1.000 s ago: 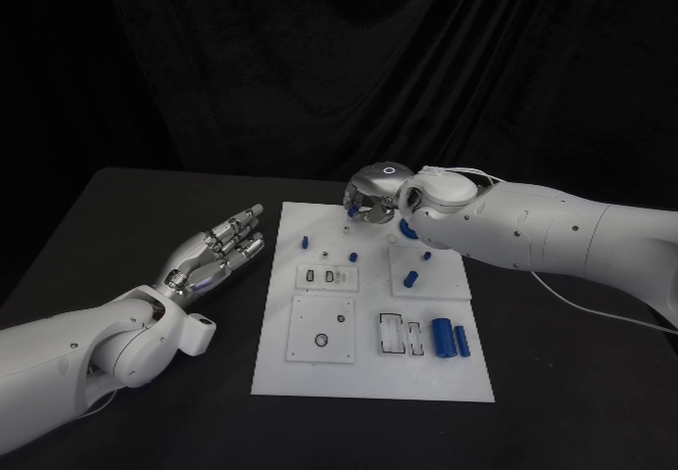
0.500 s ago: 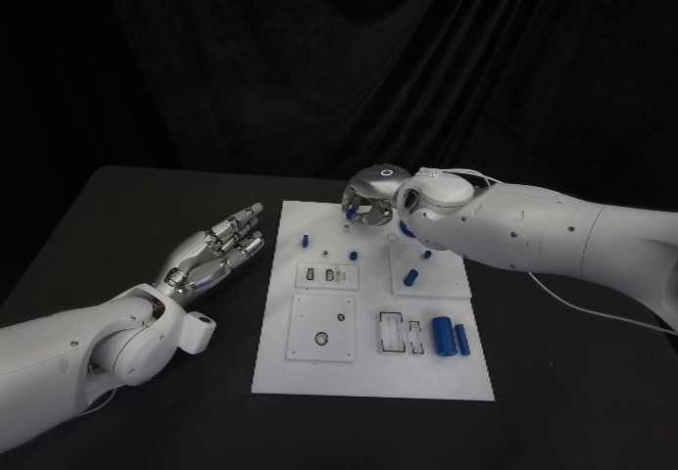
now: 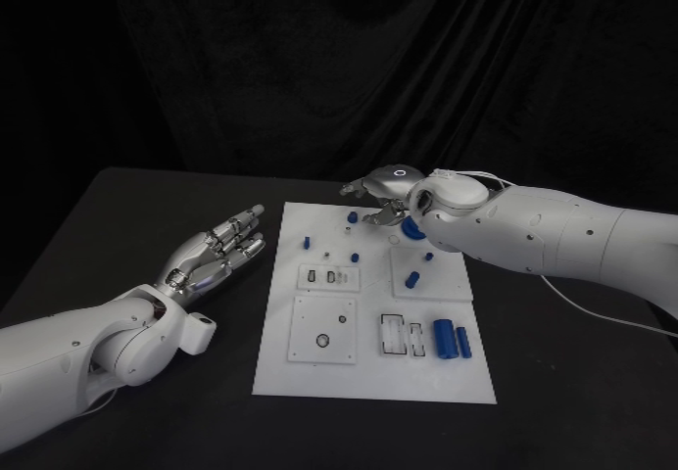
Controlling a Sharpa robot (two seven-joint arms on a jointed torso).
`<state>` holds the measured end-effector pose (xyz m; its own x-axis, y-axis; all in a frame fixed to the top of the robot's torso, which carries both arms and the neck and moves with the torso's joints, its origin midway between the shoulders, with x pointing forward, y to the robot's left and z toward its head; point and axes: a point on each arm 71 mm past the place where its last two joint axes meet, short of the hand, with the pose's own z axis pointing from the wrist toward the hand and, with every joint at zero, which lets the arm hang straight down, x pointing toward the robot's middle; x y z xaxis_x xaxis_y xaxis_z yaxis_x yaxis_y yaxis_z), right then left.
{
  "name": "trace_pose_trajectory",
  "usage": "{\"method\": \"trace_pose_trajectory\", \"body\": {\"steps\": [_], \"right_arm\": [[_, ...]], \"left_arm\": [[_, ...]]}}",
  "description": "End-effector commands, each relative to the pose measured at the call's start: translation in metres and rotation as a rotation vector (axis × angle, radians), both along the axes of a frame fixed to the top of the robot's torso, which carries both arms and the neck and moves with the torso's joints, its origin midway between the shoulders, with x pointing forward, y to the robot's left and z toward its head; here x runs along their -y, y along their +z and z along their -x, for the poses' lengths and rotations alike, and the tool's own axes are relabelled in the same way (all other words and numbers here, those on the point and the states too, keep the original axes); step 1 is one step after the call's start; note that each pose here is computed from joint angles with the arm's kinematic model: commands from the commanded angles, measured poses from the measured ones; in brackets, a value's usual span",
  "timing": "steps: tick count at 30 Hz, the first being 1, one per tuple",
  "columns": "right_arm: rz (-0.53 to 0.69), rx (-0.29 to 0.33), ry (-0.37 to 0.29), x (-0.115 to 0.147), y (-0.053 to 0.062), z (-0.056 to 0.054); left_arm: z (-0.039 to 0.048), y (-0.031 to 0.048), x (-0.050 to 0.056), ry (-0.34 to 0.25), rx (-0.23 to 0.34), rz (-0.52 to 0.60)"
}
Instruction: Assemble the parts on the task board
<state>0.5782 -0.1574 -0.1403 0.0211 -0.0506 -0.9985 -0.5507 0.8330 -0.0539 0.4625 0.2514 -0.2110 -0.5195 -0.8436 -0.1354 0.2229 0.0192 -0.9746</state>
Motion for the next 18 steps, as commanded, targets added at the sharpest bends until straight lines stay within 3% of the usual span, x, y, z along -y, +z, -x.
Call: {"method": "trace_pose_trajectory", "body": {"steps": [1,5,8,18], "right_arm": [[-0.051,0.086,-0.015,0.009,0.017,0.002],[-0.066,0.101,-0.021,0.029,0.029,0.012],[-0.061,0.086,-0.037,0.045,0.032,0.019],[-0.001,-0.015,-0.15,0.094,0.013,0.029]], "left_arm": [[0.0035,0.0087,0.0,-0.028,0.104,0.07],[0.0043,0.009,-0.002,-0.023,0.104,0.068],[0.0046,0.009,-0.004,-0.02,0.104,0.067],[0.0046,0.0087,-0.004,-0.023,0.101,0.067]]}}
